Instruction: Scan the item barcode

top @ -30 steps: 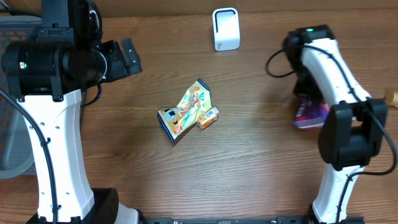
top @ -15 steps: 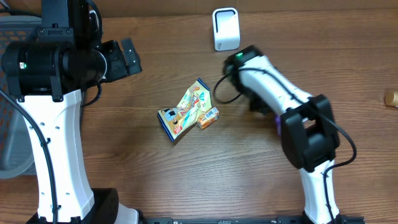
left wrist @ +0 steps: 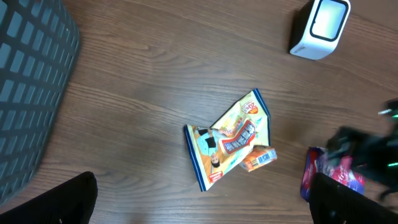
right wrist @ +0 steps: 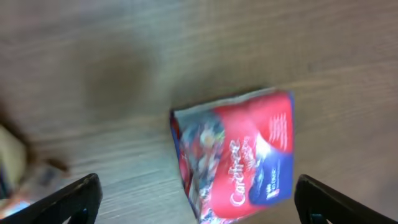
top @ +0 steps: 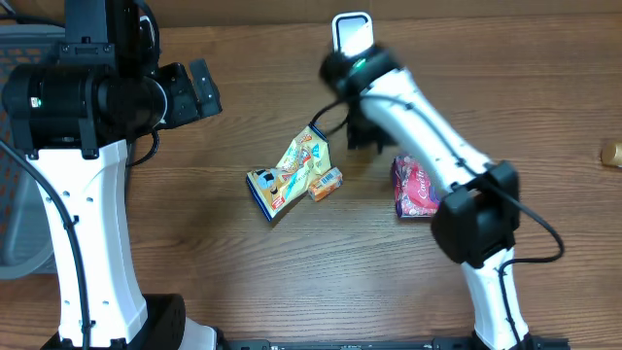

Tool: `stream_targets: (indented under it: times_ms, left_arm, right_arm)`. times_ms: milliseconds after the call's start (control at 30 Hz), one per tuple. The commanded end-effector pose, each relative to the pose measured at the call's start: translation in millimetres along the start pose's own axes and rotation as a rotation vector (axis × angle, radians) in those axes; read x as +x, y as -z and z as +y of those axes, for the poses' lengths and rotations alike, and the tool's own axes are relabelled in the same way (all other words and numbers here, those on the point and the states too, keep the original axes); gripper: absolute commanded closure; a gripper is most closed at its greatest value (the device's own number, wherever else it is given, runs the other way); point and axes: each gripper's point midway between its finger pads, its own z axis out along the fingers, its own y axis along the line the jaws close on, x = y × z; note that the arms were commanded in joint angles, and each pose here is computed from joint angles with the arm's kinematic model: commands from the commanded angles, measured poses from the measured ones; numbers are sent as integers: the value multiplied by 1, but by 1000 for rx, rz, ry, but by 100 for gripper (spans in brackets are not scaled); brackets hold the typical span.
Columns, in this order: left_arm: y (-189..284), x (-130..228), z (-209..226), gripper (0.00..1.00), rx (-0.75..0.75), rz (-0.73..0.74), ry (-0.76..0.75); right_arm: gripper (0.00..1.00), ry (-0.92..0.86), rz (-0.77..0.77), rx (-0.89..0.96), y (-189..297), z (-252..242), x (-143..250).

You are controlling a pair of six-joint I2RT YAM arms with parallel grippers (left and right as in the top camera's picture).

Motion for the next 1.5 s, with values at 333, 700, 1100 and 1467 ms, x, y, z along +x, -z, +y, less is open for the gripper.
stream_targets:
  times_ms: [333,700,1100,1467]
  left_arm:
    - [5,0,2,0,0,-15,13]
    - [5,0,2,1,0,-15,13]
    - [5,0,2,0,0,-15,13]
    - [5,0,2,0,0,-15,13]
  right_arm:
    - [5,55,226,-687,-17,-86,-29]
    - [12,120,331,-1083,-53,-91,10]
    - [40,142,374,-1080,-97,-77,38]
    - [69,106,407,-1040,-115,-74,47]
